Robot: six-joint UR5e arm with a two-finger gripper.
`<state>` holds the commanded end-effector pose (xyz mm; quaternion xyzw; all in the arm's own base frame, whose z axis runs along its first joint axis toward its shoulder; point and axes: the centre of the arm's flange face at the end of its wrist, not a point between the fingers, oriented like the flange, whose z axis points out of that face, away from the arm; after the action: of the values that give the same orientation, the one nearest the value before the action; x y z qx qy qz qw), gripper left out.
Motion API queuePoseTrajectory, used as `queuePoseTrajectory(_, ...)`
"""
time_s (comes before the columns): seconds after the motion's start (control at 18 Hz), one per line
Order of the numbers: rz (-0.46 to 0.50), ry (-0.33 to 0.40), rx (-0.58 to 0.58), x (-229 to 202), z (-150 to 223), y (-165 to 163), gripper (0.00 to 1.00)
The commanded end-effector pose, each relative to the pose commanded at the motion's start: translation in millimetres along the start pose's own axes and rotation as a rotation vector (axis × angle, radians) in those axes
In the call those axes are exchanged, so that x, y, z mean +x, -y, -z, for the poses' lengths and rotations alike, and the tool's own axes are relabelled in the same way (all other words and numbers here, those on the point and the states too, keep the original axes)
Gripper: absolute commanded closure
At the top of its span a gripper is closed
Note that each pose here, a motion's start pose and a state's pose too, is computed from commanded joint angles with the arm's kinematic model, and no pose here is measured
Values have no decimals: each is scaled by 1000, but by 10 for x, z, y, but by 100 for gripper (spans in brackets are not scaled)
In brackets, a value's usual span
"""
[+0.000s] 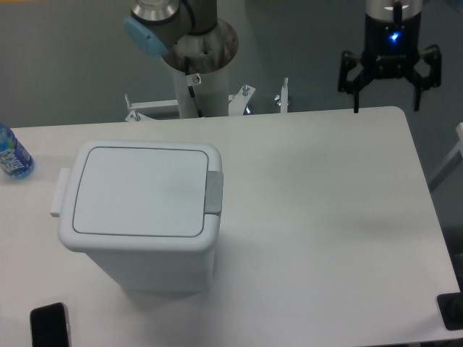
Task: Open the trash can
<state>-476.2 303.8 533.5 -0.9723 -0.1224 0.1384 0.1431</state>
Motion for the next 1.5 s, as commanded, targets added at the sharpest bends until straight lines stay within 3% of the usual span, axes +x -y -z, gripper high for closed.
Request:
queuePoseTrajectory(0.5,24,-12,27,-23,-39,43,0)
queuePoseTrajectory(0.67,43,-49,60,-9,-106,88,0)
queuePoseTrajectory(0.78,95,-94,112,22,-130,173,0)
queuePoseTrajectory(1.0,288,-214,161,369,-241,535,0)
queuePoseTrajectory(1.5,276,-301,165,1034,-382,1129,0)
